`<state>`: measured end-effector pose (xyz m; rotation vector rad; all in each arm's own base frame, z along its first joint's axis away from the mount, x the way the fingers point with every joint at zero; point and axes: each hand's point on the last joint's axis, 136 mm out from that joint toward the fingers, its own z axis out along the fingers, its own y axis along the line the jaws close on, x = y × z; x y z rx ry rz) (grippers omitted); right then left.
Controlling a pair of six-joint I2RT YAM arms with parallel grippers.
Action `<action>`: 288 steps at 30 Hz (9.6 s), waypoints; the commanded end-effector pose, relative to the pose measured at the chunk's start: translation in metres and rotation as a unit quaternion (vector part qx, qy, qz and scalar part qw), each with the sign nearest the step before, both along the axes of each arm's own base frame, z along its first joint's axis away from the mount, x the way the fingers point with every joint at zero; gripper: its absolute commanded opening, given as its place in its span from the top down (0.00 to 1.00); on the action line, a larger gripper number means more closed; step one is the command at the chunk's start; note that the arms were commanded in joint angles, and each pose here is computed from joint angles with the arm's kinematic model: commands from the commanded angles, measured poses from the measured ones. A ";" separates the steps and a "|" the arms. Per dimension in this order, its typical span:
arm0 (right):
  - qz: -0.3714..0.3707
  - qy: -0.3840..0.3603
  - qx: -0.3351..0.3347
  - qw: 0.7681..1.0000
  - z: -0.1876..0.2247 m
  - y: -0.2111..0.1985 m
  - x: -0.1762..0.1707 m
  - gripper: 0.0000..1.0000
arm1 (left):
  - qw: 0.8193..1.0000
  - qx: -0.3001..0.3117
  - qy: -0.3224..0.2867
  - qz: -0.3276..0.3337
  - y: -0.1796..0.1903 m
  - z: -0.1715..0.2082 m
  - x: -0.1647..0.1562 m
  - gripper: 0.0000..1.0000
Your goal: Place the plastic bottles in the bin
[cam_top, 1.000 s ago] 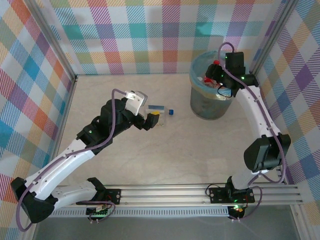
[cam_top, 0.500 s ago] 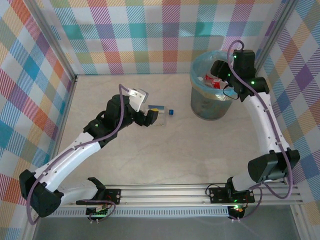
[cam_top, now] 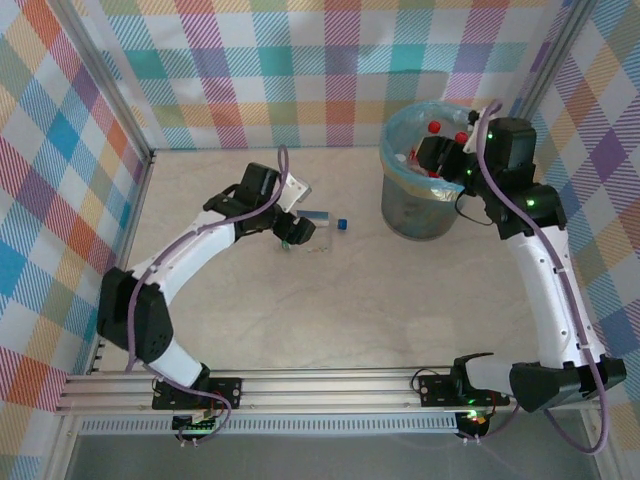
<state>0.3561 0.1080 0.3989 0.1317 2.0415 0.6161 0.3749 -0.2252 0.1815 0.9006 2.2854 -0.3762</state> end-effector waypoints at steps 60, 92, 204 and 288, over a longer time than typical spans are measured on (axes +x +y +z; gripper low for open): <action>0.102 -0.024 0.006 0.995 0.015 0.029 -0.029 0.33 | 0.974 0.074 0.057 -0.206 0.028 -0.055 -0.039 0.67; 0.330 -0.002 0.068 0.941 0.025 0.165 -0.080 0.16 | 0.943 -0.166 -0.183 -0.225 -0.049 0.172 -0.120 0.68; -0.054 0.066 -0.324 0.942 -0.054 -0.030 0.131 0.16 | 0.959 -0.172 -0.198 -0.113 -0.045 0.166 -0.076 0.15; 0.116 0.010 -0.032 0.993 -0.026 0.090 0.006 0.33 | 0.986 0.057 0.072 -0.141 -0.012 -0.074 0.060 0.13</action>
